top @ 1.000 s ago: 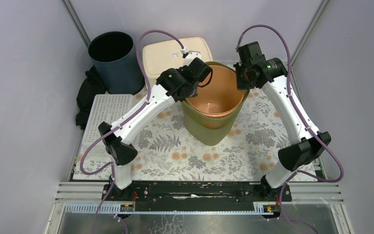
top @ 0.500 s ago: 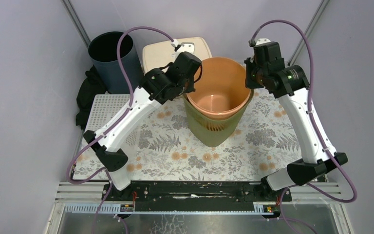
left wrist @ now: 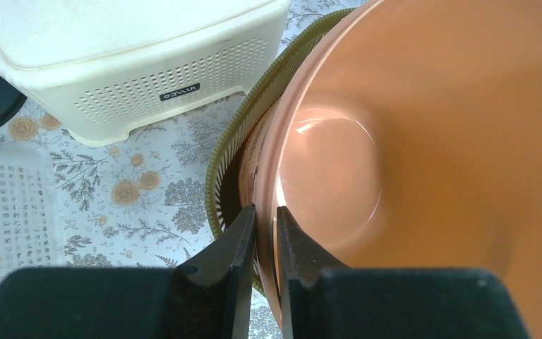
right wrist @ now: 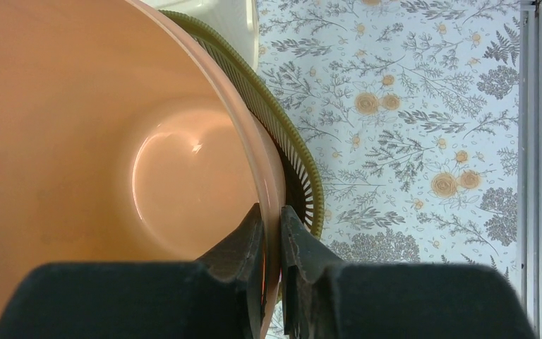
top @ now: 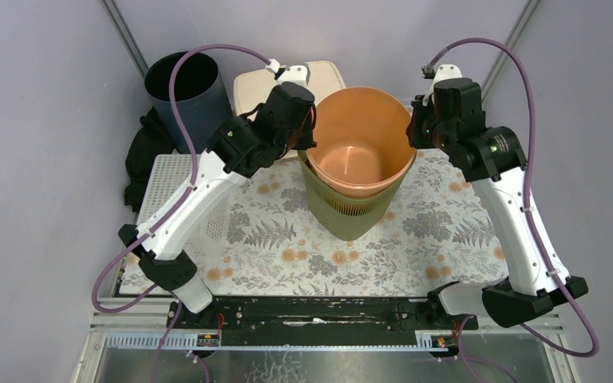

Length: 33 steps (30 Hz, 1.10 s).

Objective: Turn the large container upside down
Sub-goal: Pick up the container from the container.

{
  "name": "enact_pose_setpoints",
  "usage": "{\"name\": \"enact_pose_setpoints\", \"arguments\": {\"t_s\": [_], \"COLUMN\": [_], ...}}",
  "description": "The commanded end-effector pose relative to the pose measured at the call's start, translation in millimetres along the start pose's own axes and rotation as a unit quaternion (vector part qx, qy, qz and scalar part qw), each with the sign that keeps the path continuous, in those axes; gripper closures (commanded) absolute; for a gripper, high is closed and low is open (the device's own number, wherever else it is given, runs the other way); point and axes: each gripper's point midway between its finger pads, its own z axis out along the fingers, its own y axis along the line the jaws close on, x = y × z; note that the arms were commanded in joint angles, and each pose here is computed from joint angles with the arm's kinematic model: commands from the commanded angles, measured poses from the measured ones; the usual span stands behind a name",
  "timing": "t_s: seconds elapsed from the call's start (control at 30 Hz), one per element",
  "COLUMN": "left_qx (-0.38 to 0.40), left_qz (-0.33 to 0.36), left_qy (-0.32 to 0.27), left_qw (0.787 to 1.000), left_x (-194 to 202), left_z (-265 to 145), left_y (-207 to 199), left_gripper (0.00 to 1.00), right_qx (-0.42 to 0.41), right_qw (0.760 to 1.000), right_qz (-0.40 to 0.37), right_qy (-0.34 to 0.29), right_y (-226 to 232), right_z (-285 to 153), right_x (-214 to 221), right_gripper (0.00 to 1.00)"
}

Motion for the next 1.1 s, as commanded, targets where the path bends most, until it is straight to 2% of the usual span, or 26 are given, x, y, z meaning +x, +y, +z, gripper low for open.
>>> {"name": "enact_pose_setpoints", "arguments": {"t_s": [0.0, 0.47, 1.07], "left_qx": [0.102, 0.154, 0.235], "left_qz": [-0.019, -0.021, -0.013], "left_qy": [-0.040, -0.074, -0.147], "left_qw": [0.994, 0.985, 0.961], "left_x": [-22.9, -44.5, -88.0], "left_z": [-16.6, -43.8, -122.6], "left_y": [-44.0, -55.6, -58.4], "left_gripper": [0.83, 0.83, 0.81], "right_qx": [-0.073, -0.096, -0.185], "right_qw": [0.990, 0.983, 0.953], "right_qz": [0.018, 0.033, 0.070], "right_qy": [-0.116, -0.154, -0.231], "right_y": [27.9, 31.7, 51.3], "right_z": [-20.5, -46.3, -118.2], "right_x": [-52.4, -68.9, -107.7], "right_gripper": [1.00, 1.00, 1.00]}}
